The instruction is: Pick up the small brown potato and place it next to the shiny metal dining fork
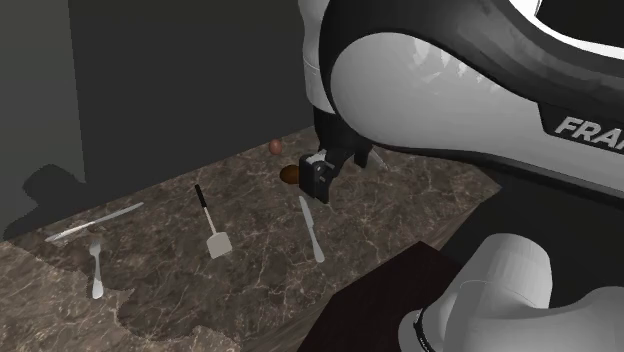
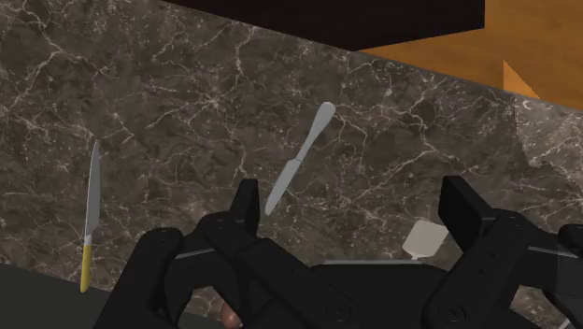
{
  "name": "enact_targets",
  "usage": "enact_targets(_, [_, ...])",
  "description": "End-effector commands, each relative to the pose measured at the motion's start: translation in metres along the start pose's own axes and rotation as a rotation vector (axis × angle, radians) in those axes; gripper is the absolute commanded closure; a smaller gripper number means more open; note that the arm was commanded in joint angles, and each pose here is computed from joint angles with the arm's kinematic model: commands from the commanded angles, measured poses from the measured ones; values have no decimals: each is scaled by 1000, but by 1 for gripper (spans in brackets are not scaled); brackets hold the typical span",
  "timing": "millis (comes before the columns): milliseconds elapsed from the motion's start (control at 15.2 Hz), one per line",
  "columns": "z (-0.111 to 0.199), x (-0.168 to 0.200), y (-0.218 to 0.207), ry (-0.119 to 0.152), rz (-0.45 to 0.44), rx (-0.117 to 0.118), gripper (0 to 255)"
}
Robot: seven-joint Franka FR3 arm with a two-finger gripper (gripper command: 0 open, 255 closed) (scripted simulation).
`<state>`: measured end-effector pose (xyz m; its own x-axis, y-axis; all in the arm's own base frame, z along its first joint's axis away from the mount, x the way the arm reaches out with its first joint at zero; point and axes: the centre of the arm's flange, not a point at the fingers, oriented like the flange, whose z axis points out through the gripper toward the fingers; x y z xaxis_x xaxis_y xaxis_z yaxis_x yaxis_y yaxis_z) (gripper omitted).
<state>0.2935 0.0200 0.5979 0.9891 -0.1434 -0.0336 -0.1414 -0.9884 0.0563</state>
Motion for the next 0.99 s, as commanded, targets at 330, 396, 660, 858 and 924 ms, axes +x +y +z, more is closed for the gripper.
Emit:
enact_targets(330, [52,20,30,44,-93,-4,0])
enact_targets(396, [62,25,36,53,-112,-5,0])
enact_targets(660, [103,45,59,88,-187,-8,0])
enact_targets(858, [133,62,74,114,-243,-11,0])
enact_targets(924, [143,68,80,123,-262,-12,0])
